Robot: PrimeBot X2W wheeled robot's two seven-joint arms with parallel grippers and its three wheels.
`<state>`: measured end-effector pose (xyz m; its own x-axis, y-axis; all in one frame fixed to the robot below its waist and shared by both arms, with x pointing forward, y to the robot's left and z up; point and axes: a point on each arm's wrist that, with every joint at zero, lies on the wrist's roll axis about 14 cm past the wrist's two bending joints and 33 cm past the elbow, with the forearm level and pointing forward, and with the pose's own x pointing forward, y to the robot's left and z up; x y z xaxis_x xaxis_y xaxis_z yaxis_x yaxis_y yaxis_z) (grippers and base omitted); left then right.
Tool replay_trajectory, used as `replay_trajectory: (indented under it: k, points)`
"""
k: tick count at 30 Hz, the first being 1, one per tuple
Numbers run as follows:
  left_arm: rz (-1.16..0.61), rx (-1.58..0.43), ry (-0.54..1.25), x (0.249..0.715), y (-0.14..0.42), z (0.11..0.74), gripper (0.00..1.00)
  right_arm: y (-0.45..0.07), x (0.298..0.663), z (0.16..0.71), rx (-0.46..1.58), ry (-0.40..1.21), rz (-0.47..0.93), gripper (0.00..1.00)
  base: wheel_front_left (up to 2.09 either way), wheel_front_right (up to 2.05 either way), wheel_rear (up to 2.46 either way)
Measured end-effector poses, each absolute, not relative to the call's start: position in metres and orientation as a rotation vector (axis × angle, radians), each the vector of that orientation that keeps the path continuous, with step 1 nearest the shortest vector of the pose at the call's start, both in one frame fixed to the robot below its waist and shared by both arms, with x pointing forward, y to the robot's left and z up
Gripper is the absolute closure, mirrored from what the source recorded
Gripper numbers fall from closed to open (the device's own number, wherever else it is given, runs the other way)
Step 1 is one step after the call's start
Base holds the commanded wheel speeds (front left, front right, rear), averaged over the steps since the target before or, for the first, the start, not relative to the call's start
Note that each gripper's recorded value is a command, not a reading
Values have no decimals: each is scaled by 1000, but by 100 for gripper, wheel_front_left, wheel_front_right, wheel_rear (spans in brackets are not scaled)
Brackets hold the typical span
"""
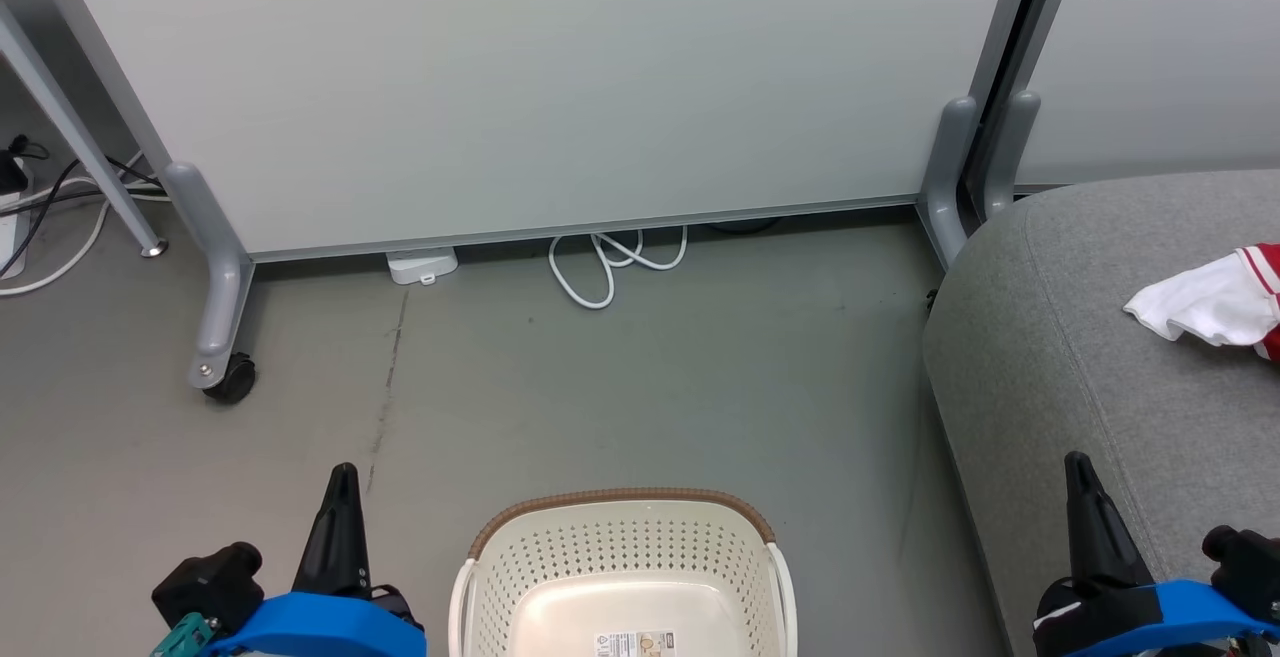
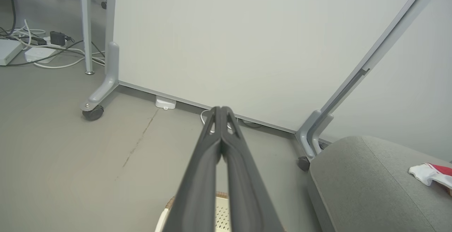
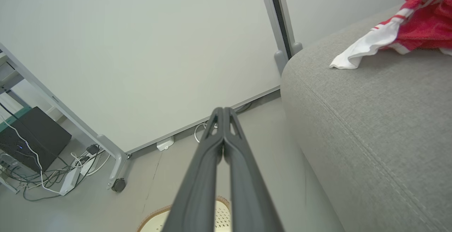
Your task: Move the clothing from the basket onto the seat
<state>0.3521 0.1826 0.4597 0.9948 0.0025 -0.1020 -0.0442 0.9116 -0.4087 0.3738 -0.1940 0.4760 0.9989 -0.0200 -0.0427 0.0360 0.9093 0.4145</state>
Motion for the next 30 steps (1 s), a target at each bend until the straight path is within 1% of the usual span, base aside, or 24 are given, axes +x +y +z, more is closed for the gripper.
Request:
replay_trajectory:
  k: [30]
  points:
    - [91, -860, 93, 365, 196, 469, 100, -199, 379, 479, 864, 54, -71, 100, 0, 0, 0]
